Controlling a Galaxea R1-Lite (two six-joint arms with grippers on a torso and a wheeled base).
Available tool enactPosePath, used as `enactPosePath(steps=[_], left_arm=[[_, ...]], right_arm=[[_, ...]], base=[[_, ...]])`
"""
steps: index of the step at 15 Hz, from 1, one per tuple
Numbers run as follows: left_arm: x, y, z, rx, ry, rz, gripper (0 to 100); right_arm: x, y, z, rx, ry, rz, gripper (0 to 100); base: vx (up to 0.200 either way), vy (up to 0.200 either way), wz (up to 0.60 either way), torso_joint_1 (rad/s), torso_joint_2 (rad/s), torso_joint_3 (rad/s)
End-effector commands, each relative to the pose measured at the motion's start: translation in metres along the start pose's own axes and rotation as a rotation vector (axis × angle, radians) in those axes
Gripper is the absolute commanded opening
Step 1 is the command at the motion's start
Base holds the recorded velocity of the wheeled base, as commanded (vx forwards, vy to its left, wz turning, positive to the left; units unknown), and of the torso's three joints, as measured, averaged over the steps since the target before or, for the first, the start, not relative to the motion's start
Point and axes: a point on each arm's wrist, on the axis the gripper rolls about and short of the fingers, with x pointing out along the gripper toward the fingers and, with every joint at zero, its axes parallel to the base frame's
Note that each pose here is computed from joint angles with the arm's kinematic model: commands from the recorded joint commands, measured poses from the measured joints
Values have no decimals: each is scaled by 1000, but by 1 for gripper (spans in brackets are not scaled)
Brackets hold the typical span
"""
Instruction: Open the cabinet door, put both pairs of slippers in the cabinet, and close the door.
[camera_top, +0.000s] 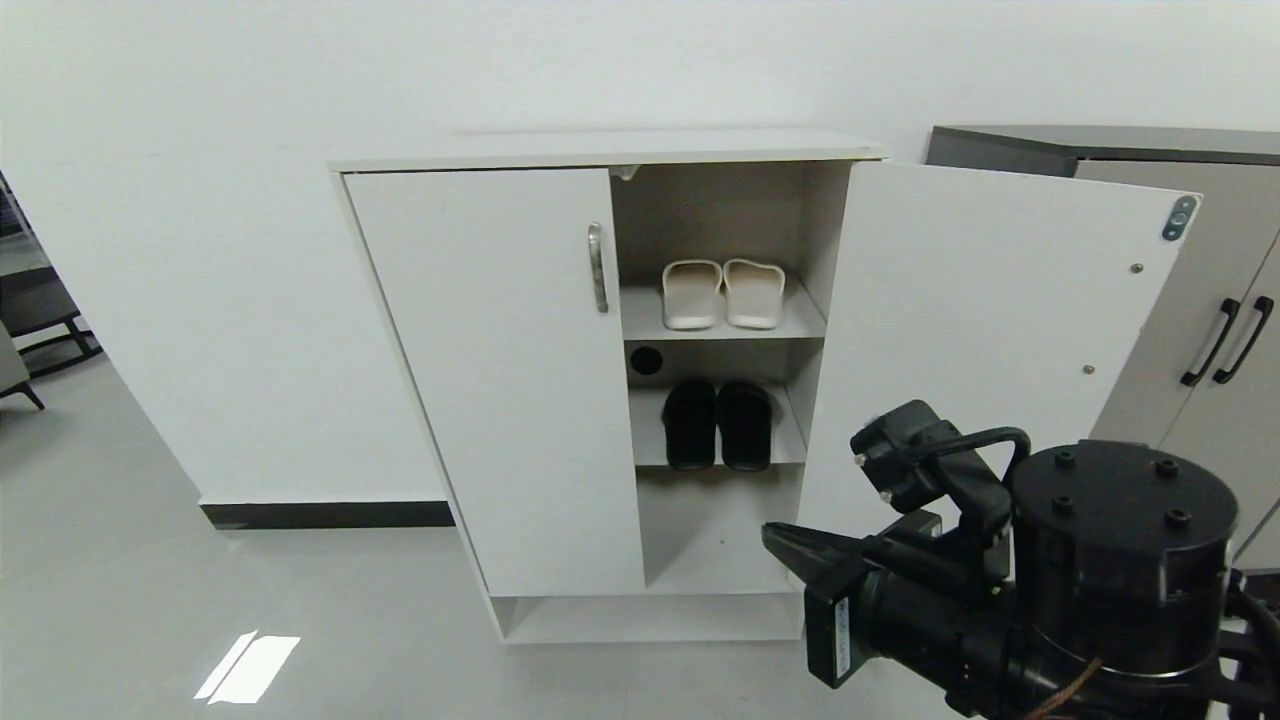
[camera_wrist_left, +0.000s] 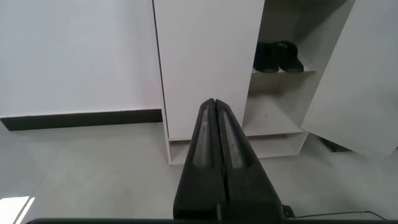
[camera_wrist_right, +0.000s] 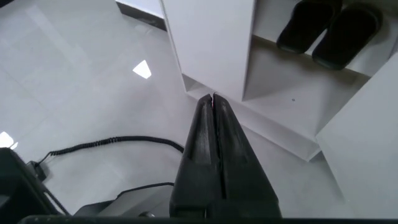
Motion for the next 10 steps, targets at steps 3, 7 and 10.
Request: enactPosePath(steps=[3, 7, 10], left_arm=[[0, 0, 0, 0, 0, 1, 0], [0, 0, 0, 0, 0, 1, 0], [0, 0, 0, 0, 0, 1, 0]], right_arm=[[2, 0, -2, -2, 8, -2, 0], [4, 0, -4, -3, 18, -3, 0], [5, 1, -4, -1, 17, -2, 0]], base=[[0, 0, 0, 0, 0, 0], [0, 0, 0, 0, 0, 0], [0, 0, 0, 34, -120, -91]])
